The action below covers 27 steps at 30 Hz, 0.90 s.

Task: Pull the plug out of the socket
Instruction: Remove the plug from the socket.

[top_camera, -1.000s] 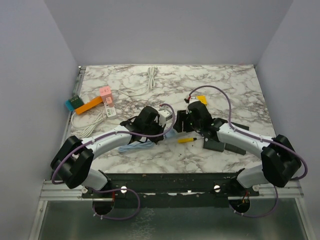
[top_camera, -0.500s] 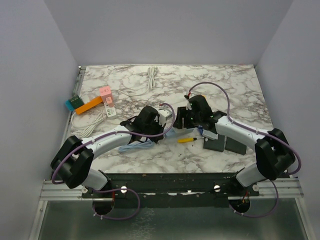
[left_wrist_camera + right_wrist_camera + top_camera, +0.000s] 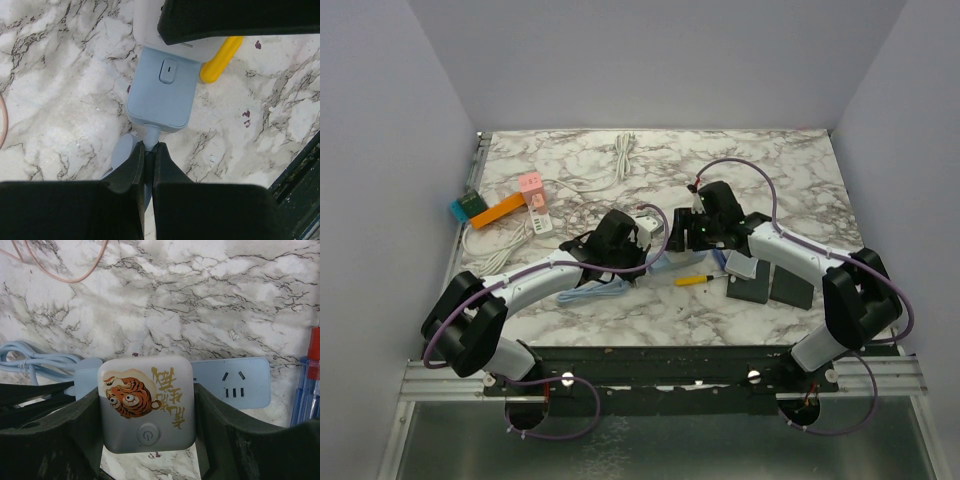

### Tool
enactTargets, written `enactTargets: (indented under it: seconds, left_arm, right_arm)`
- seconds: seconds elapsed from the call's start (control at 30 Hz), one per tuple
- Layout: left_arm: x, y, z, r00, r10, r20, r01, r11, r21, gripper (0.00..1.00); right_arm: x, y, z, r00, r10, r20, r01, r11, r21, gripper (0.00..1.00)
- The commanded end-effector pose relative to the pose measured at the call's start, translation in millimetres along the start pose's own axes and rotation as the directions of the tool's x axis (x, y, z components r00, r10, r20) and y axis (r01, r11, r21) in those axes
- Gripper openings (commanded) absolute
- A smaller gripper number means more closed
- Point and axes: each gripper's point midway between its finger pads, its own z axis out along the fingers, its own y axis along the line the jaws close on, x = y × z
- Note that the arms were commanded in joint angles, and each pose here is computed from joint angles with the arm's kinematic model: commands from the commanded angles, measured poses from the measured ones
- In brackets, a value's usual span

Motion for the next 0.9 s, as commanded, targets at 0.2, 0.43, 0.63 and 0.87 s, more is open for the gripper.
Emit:
enactTargets:
  seconds: [0.2,0.43,0.63,0.87]
  left_arm:
    - [15,-2,-5,0.997,-0.033,-0.07,0.035,0.999,0.016,0.0]
    - [9,3,-7,0.996,-0.078,-0.047,0.08,0.996,0.042,0.0]
    - [8,5,-8,0.995,-0.097,-0.04,0.099,0.994,0.05,0.0]
    - [10,15,-8,0.995,-0.096,-0.037,0.095,0.995,-0.01,0.0]
  right_arm:
    - [-6,-3,-6,0.992,-0.035,0.124,0.018,0.991,0.134,0.01]
    - [15,18,-8,0.98,-0.12,0.159,0.081,0.969,0.234,0.01]
    - [20,24,-6,0.979,-0.095,0.183,0.044,0.963,0.266,0.01]
    - [15,26,-2,0.987,-0.063,0.146,0.032,0.978,0.208,0.01]
